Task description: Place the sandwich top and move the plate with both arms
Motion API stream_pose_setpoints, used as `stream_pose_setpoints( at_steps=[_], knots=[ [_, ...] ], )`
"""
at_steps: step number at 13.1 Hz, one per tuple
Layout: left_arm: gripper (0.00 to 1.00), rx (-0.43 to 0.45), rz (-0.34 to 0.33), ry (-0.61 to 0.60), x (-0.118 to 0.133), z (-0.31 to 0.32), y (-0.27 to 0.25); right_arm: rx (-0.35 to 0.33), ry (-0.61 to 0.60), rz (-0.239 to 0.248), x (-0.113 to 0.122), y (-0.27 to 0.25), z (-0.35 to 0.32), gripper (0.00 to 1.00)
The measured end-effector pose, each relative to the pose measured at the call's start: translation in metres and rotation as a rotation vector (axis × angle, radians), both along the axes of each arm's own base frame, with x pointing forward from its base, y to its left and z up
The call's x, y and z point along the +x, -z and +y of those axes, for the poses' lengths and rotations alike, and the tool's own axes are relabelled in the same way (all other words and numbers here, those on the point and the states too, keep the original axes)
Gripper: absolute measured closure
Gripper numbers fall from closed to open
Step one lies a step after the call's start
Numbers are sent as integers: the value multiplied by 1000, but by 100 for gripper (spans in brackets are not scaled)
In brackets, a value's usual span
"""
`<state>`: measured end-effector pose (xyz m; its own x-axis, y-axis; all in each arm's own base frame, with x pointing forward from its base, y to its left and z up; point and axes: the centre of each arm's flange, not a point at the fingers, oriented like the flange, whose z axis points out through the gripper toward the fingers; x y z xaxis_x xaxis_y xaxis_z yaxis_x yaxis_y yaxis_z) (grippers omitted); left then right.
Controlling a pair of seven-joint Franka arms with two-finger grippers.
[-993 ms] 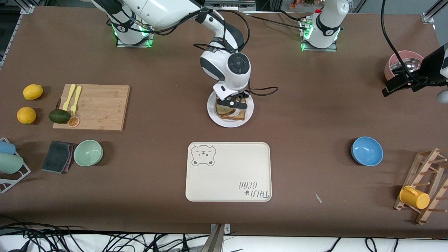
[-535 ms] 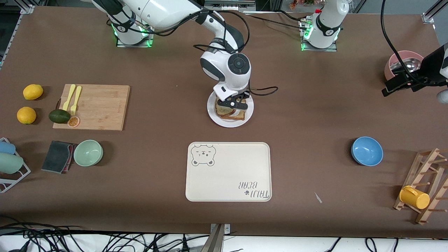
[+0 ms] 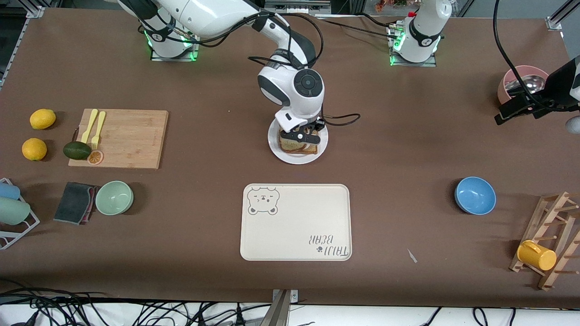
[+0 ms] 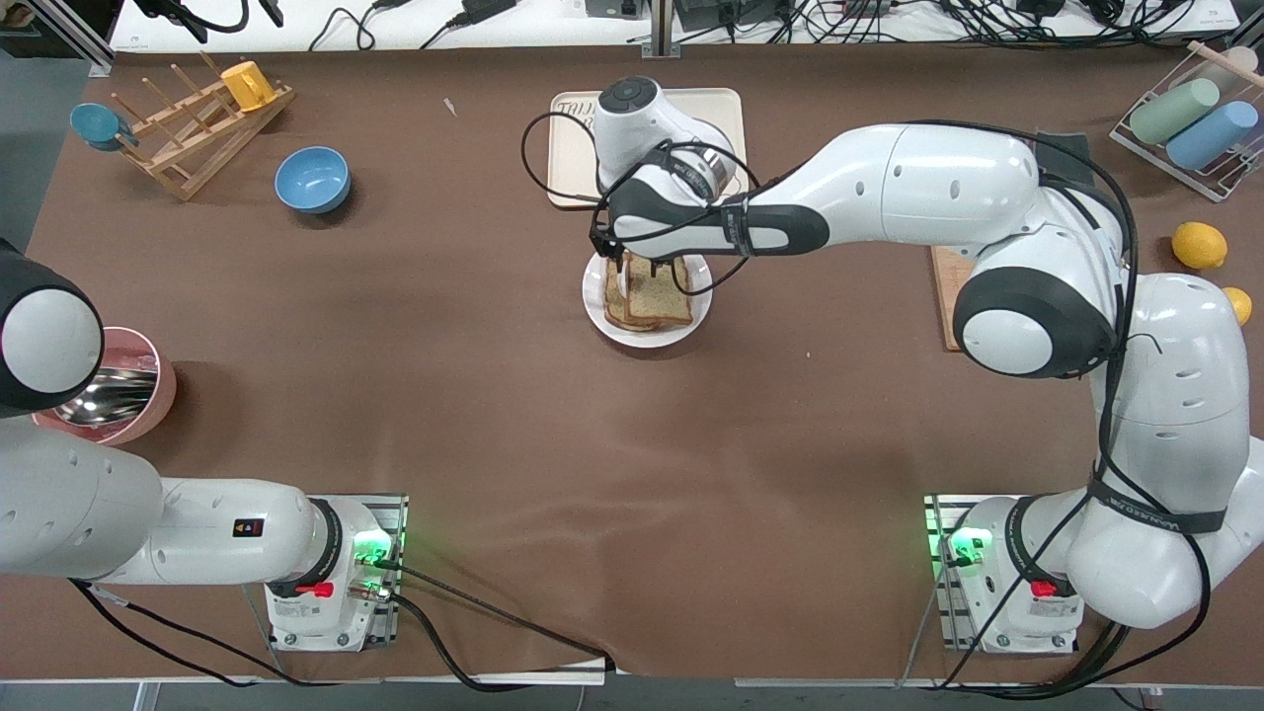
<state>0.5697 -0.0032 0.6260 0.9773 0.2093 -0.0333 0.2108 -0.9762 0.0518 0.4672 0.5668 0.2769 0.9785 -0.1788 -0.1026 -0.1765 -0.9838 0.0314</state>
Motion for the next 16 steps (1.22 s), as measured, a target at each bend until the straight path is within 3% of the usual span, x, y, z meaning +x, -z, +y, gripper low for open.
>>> stream_pose_setpoints(
  at_steps=[4,7,9,13,16],
  knots=[
    [0,0,-1,-1,0,0,0,-5,43,-28,54,-72,-50,0],
    [0,0,-1,-1,0,0,0,-31,108,-66,97,-111,-113,0],
    [0,0,-2,-1,0,0,-1,-84,126,-80,129,-107,-168,0],
    [0,0,-2,-1,0,0,-1,-153,94,-71,163,-92,-240,0],
    [0,0,-2,-1,0,0,-1,-110,38,-26,179,-111,-292,0]
  ],
)
